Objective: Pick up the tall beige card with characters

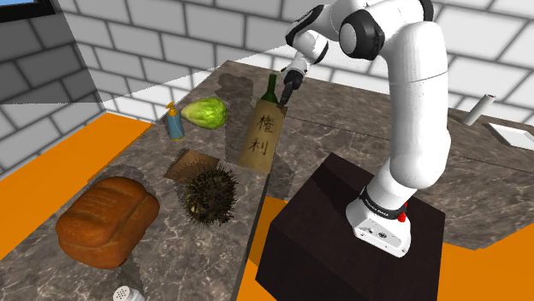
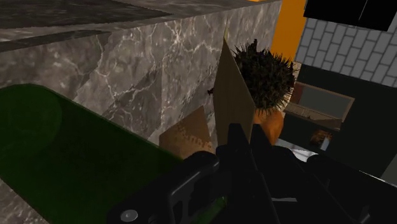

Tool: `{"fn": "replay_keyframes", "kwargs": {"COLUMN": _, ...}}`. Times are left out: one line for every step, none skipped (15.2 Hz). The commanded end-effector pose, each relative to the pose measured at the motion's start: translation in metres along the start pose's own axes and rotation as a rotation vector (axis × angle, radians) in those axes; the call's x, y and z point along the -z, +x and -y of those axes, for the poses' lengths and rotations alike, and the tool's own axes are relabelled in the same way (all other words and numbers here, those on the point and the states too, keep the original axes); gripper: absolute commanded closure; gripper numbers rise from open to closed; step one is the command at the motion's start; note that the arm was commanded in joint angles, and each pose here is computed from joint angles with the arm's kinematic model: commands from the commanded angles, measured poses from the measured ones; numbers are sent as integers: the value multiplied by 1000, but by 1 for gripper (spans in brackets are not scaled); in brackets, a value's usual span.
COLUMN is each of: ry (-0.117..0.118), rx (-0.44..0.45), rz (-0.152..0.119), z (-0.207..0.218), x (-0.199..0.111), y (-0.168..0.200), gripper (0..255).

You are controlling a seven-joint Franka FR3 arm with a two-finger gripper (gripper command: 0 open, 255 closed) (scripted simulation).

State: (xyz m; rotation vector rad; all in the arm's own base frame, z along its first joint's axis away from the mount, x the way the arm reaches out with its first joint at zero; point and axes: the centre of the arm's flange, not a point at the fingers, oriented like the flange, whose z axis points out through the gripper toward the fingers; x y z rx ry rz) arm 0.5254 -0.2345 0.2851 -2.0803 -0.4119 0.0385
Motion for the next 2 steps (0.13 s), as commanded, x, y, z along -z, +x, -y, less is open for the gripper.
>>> {"fn": "replay_keyframes", "kwargs": {"ry": 0, "rx": 0, "rz": 0, "z": 6, "x": 4, "y": 0, "gripper": 255}}
{"fn": "replay_keyframes", "kwargs": {"ry": 0, "rx": 0, "rz": 0, "z": 6, "x": 4, "y": 0, "gripper": 255}}
